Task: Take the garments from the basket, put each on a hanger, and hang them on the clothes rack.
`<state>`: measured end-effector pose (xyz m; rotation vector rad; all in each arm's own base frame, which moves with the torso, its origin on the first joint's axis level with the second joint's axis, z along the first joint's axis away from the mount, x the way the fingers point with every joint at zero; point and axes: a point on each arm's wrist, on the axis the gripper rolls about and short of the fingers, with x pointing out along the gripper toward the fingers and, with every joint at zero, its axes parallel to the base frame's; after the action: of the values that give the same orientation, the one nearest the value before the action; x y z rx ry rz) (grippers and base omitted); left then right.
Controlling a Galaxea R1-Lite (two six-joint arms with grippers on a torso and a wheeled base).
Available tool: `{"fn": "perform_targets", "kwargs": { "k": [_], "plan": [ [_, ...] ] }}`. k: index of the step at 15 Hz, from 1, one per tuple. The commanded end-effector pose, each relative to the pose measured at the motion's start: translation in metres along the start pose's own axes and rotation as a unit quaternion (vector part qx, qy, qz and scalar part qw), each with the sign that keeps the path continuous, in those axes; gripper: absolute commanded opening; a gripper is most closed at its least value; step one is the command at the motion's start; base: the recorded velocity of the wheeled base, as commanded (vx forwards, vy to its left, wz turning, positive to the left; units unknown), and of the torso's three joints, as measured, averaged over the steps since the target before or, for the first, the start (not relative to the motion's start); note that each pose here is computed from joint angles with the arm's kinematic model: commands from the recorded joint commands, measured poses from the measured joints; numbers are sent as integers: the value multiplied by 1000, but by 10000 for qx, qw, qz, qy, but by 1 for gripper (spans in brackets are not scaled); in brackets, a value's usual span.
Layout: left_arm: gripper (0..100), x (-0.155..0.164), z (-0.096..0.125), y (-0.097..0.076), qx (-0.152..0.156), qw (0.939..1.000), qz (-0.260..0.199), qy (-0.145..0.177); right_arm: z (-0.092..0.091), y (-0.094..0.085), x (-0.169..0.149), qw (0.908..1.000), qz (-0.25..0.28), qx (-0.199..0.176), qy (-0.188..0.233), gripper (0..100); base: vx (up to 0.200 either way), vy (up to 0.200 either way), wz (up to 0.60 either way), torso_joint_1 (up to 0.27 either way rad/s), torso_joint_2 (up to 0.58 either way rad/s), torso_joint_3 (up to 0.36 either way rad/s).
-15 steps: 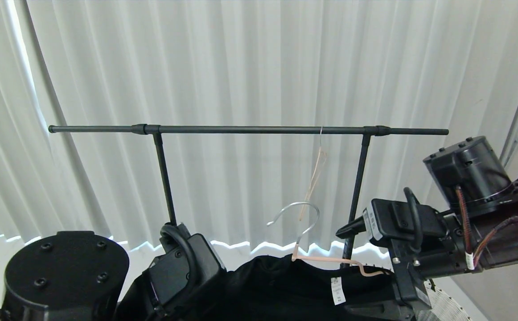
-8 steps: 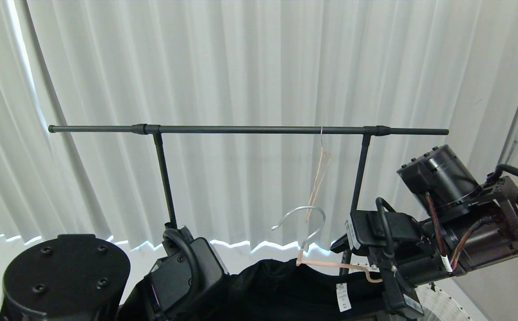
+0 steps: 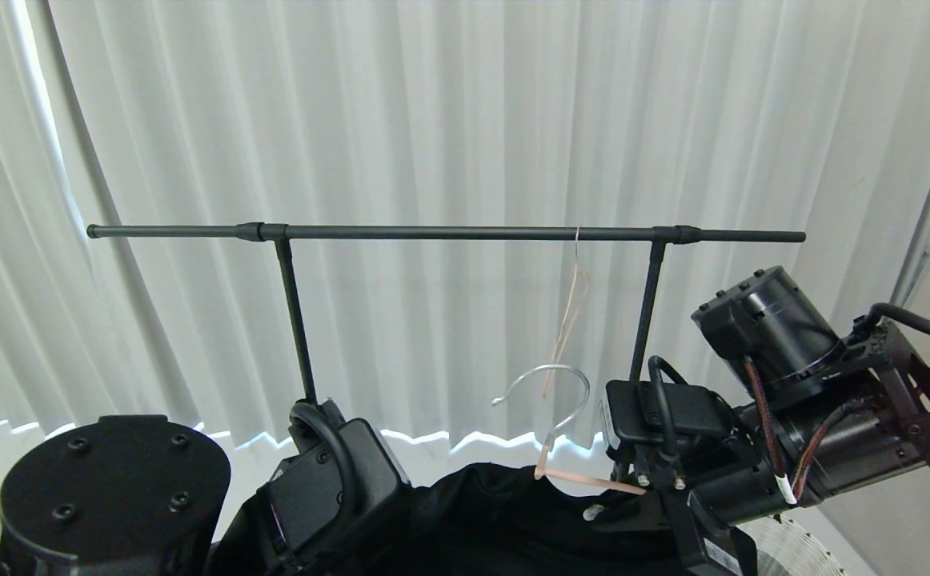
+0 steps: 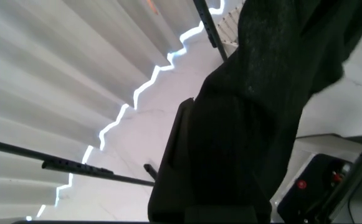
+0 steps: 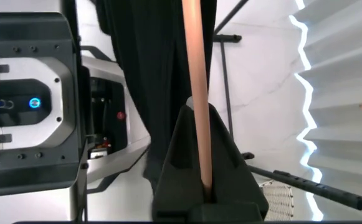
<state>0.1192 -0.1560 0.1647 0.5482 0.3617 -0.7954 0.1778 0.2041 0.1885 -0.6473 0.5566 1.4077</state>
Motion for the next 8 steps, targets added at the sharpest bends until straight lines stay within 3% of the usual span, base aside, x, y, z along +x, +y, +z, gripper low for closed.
{"fn": "perform_targets", "kwargs": {
  "k": [1,5,6,8],
  "plan": [
    [0,1,0,0,2,10000,-7,-5,1,1,3,10000,33,-34,-13,0,0,0,0,0,0,0],
    [0,1,-2,0,1,10000,17,18,3,2,-3,9999,-23,-122,-85,0,0,0,0,0,0,0],
    [100,1,-3,0,-6,10000,17,42,4,4,-6,9998,-68,-153,-139,0,0,0,0,0,0,0],
    [100,0,-4,0,-45,10000,30,47,6,6,-14,9993,-127,-270,-226,0,0,0,0,0,0,0]
  ]
}}
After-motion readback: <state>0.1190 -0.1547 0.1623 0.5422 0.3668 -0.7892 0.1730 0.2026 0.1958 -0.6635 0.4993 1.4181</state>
